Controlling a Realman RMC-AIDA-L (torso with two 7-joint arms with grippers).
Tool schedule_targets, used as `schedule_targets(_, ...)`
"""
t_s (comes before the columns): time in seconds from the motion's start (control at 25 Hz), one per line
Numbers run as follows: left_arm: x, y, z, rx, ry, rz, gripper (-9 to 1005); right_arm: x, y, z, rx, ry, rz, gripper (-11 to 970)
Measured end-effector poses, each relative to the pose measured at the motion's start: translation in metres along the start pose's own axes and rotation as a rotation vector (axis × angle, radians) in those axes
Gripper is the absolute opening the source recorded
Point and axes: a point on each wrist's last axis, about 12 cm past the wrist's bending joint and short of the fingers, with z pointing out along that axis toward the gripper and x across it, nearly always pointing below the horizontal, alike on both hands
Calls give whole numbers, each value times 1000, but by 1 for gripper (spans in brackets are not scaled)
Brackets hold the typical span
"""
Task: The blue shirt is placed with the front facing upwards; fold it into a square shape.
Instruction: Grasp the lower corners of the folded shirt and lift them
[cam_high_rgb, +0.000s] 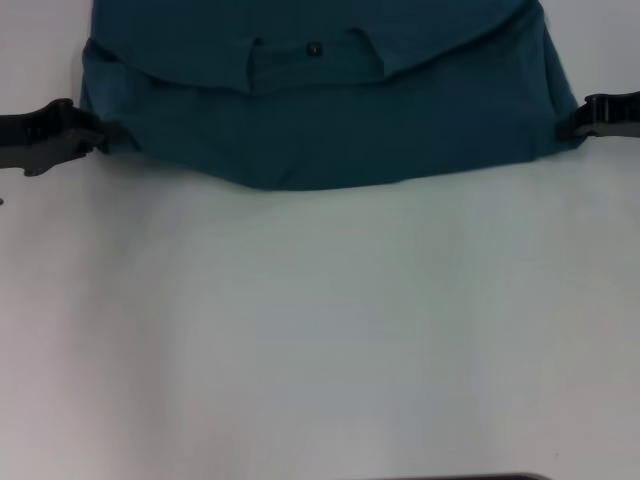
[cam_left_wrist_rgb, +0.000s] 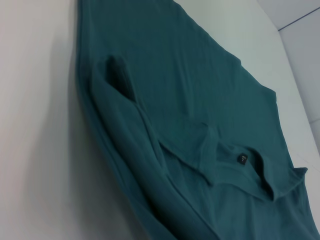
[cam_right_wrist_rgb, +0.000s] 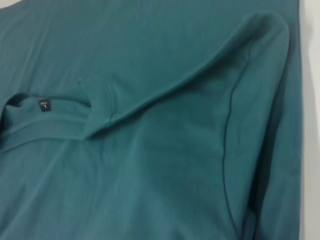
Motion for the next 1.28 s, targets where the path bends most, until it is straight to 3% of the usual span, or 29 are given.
schedule_targets(0.24, 1, 1, -8, 4, 45, 22, 44, -2, -3, -19, -31, 48, -13, 153)
schedule_targets(0.32, 3, 1, -13, 14, 76, 36, 44, -2, -3, -27, -39, 67, -20, 32)
schedule_targets(0.88, 42, -1, -50, 117, 379, 77, 44, 33, 11, -48, -61, 384, -78, 31)
schedule_targets(1.04, 60, 4, -56, 115, 480, 62, 44, 50, 14, -49, -79, 496, -84, 31)
schedule_targets(1.28, 81, 15, -65, 122, 534, 30, 44, 74, 12, -51, -120, 587, -51, 31)
